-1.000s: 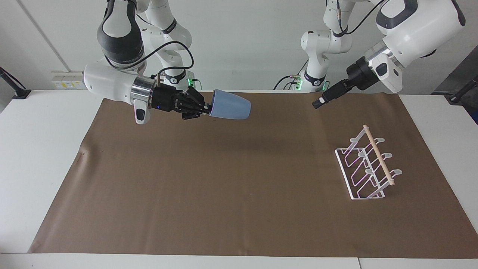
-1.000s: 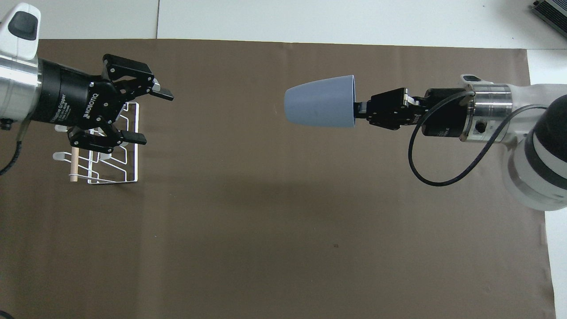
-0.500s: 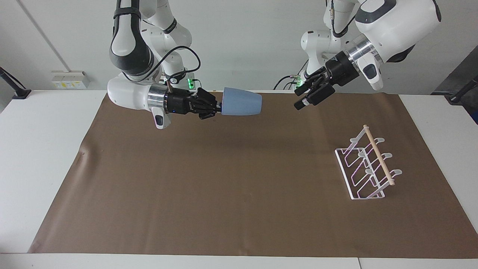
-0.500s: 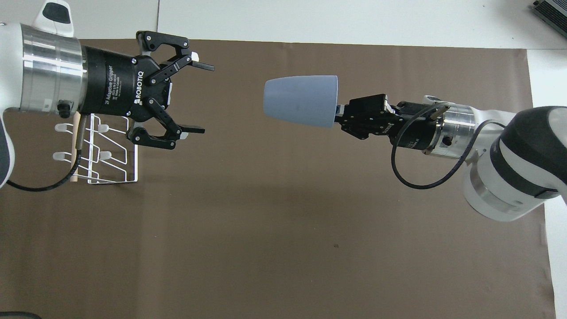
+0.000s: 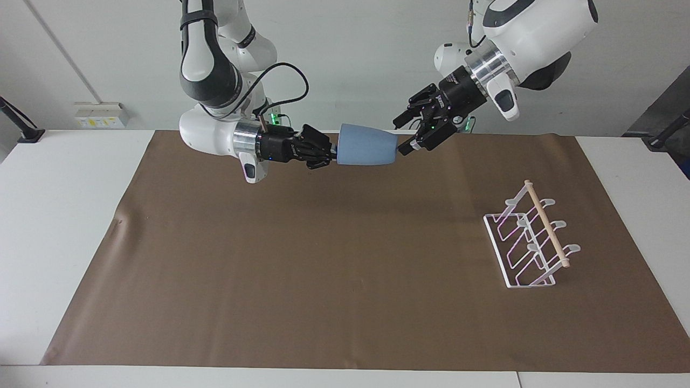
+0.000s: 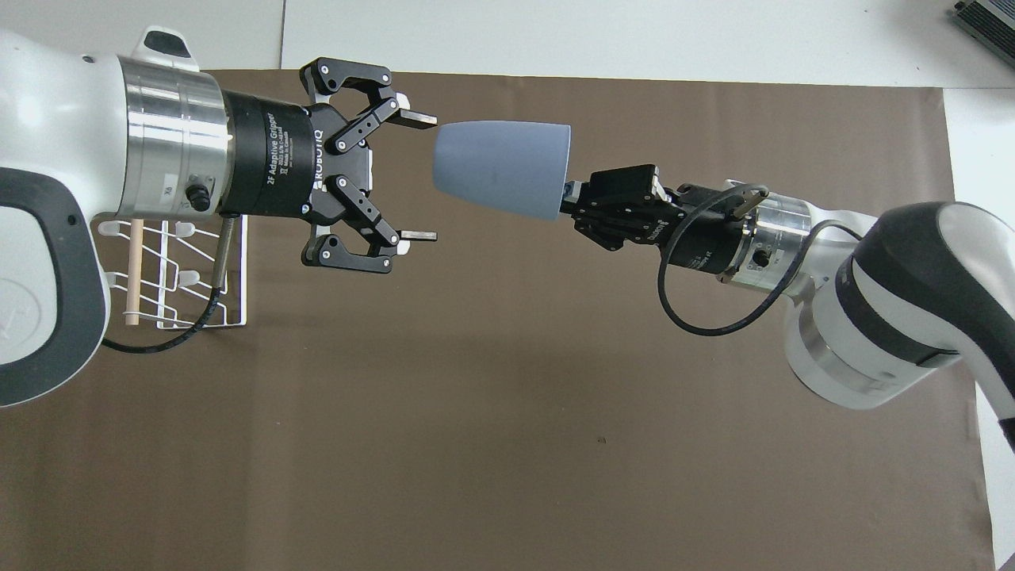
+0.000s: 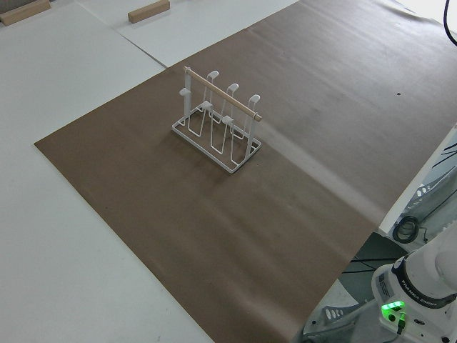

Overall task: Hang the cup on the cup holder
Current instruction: 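Close the left gripper around the cup's open end near the right gripper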

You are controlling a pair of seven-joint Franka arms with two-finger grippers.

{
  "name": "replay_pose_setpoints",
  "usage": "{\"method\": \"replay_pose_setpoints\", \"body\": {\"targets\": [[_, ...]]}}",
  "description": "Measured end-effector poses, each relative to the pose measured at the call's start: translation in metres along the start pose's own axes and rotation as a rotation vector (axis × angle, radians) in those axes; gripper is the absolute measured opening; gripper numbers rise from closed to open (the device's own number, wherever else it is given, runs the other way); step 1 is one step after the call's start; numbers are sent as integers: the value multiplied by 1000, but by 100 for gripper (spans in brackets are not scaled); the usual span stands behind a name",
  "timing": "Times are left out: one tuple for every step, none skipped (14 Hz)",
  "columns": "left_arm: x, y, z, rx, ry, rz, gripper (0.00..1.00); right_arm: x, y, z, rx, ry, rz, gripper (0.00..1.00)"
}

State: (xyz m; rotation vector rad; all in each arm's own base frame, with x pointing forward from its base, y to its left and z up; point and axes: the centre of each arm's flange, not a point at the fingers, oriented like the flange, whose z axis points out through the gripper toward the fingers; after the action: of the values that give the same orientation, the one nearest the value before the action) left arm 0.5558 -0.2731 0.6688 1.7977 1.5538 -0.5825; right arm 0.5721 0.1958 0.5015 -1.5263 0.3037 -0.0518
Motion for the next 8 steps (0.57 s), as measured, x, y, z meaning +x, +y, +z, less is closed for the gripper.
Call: {"method": "replay_pose_setpoints", "body": {"targets": [[0, 2, 0, -12, -1, -11, 100, 0, 0, 0, 0, 1, 0, 4], [1, 4, 1, -22, -2, -21, 100, 0, 0, 0, 0, 1, 1, 4], [4, 6, 3, -31, -2, -31, 100, 0, 0, 0, 0, 1, 1, 4], [7, 9, 5, -42, -2, -43, 100, 0, 0, 0, 0, 1, 1, 4], [9, 11, 7, -50, -2, -56, 100, 0, 0, 0, 0, 1, 1, 4], [12, 13, 10, -51, -2, -72, 100, 0, 0, 0, 0, 1, 1, 4], [14, 15, 14, -49, -2, -88, 100, 0, 0, 0, 0, 1, 1, 4], [14, 15, 19, -43, -3, -100, 100, 0, 0, 0, 0, 1, 1, 4]]}}
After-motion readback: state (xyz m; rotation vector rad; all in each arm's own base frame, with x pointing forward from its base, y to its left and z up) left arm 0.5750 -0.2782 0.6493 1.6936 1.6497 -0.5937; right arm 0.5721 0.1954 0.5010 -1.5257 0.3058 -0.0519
